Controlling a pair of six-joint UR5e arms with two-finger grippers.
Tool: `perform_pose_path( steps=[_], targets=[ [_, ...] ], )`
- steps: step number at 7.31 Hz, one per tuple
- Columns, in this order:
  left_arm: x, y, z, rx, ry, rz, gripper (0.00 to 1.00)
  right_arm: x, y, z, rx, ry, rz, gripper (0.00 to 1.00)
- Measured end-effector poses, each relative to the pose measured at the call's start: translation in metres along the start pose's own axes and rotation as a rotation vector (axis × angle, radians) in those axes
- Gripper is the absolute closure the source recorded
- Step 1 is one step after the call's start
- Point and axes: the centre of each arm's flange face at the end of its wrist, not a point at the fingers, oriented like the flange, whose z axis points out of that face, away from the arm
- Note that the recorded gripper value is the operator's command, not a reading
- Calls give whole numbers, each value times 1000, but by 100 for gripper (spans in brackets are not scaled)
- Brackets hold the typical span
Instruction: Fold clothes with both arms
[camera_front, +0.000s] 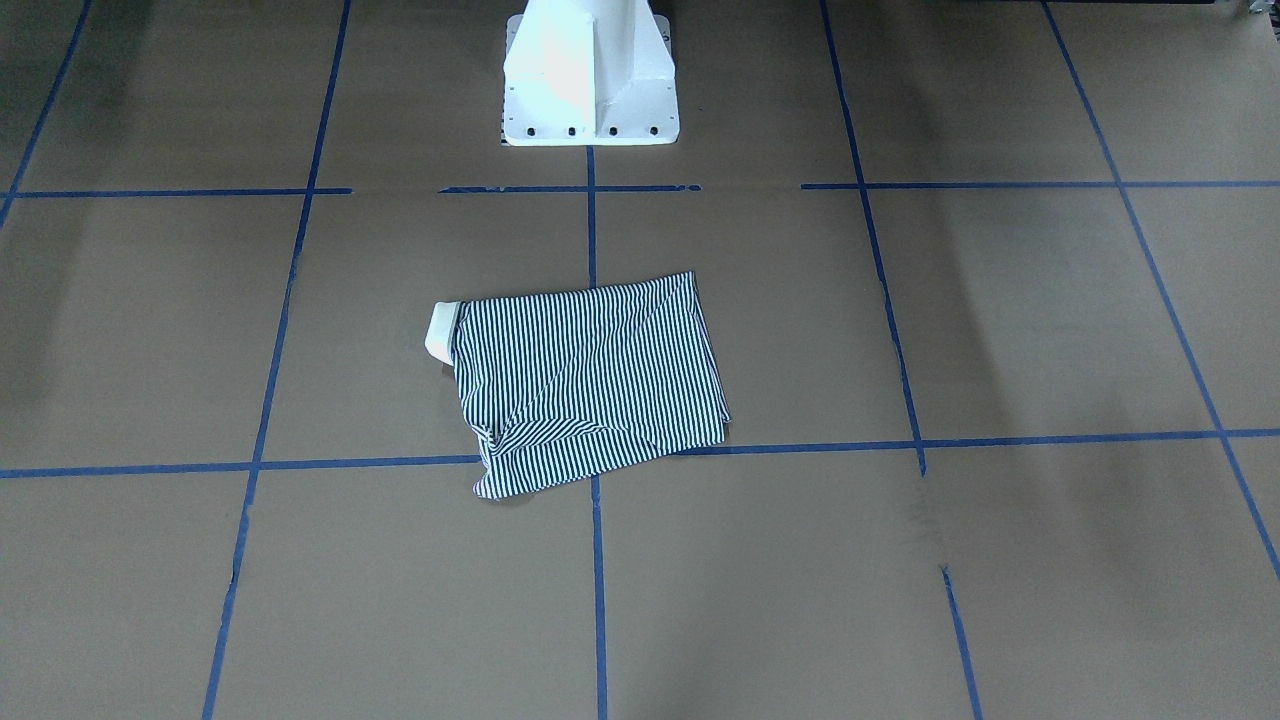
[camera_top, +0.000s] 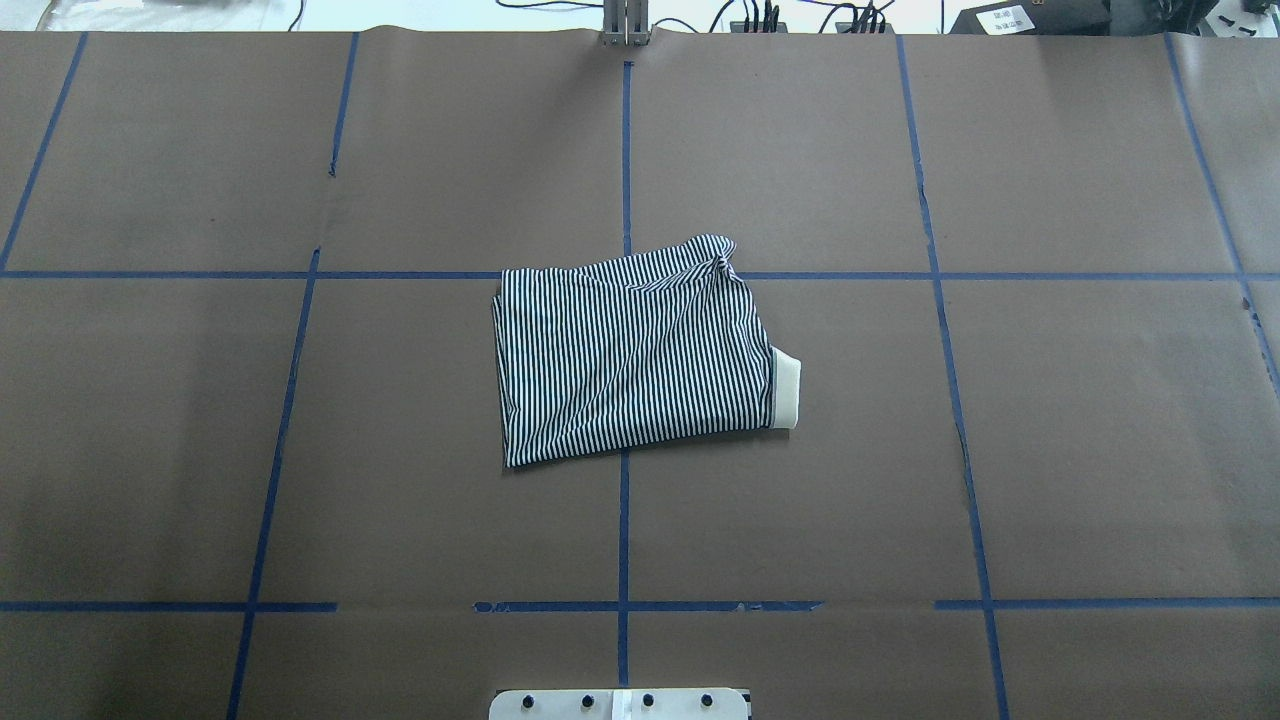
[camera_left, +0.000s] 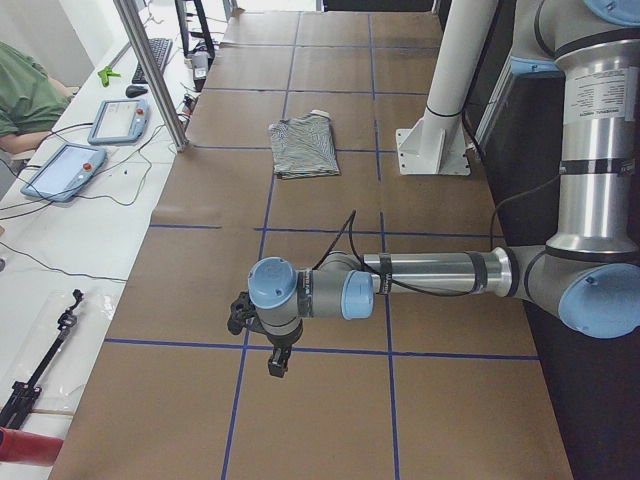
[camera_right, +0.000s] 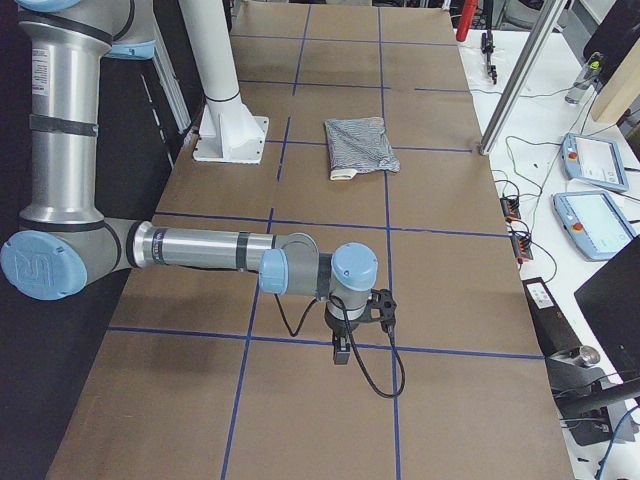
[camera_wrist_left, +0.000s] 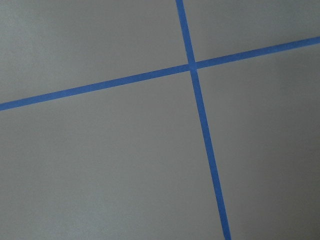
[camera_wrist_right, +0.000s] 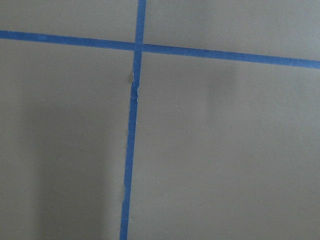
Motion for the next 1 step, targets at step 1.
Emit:
perform_pose_path(
  steps=[1],
  targets=[
    [0,0,0,0,0,0,0,1,0,1,-2,0,1,0]
  ],
)
